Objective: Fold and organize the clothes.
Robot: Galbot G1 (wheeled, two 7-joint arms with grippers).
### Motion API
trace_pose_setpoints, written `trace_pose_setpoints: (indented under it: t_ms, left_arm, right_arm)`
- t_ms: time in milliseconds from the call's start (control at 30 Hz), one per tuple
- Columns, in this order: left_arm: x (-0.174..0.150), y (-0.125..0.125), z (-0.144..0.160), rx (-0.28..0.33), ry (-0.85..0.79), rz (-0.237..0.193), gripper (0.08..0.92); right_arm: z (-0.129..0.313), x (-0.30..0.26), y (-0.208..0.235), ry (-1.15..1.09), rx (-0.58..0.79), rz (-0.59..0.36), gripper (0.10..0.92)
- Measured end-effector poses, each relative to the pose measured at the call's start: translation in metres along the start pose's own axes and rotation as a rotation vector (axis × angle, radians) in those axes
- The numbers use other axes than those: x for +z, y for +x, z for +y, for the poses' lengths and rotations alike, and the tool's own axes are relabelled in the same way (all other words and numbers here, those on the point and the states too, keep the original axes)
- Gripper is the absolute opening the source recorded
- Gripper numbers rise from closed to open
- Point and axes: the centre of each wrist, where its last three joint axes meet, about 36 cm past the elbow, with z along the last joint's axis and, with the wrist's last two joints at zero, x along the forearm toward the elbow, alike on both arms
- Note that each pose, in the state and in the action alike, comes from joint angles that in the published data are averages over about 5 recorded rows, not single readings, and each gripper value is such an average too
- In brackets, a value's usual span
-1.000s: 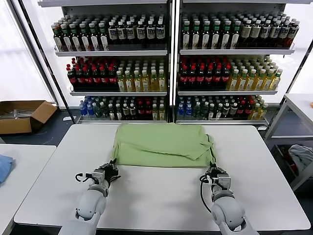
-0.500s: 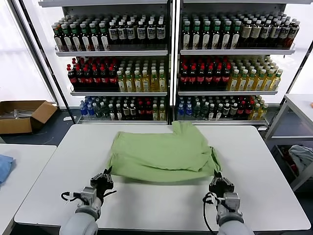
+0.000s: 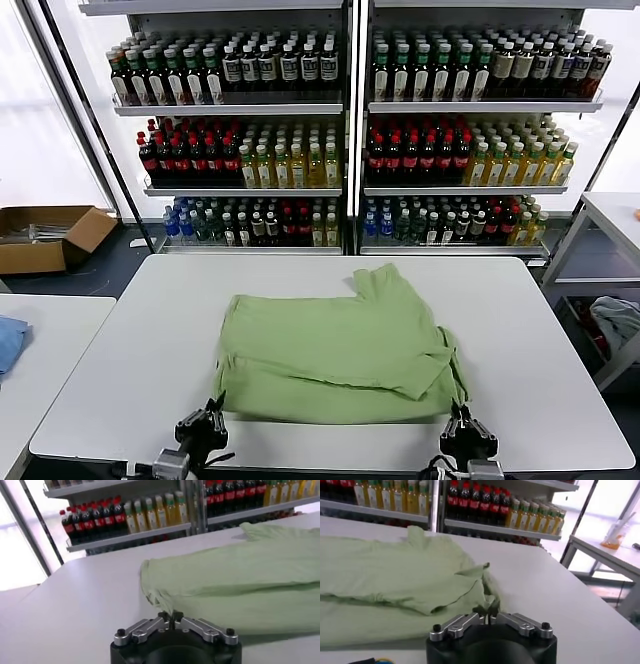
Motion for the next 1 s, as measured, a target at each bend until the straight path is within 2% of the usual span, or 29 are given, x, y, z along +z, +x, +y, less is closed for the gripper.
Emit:
trace_pose_setpoints:
  t_ms: [133,300,533,733,1000]
  left_arm:
    - [-0.004,0.015,-0.011,0.020,0.011,0.003,0.305]
    - [-0.017,0.027,-0.017,0.033,0.035,-0.025,0.444]
    - [-0.029,0.022,-0.018,0.022,0.066,-0.075,0.652]
    - [-0.032,0.005,-0.015,0.008,0.088,-0.093,0.800]
    - [-0.036,-0.031,-0.007,0.005,0.087,-0.098,0.823]
  right_arm:
    - [-0.006,-0.011,0.006,-0.004,0.011,-0.024,0.475]
    - [-0.011,-0.020,0.001,-0.005,0.026,-0.046,0.614]
    - [-0.010,-0.021,-0.023,0.025,0.026,-0.052,0.790]
    - [-0.008,-0.020,-0.051,0.050,0.032,-0.042,0.822]
    - [-0.007,-0.024,-0.097,0.082,0.035,-0.028,0.823]
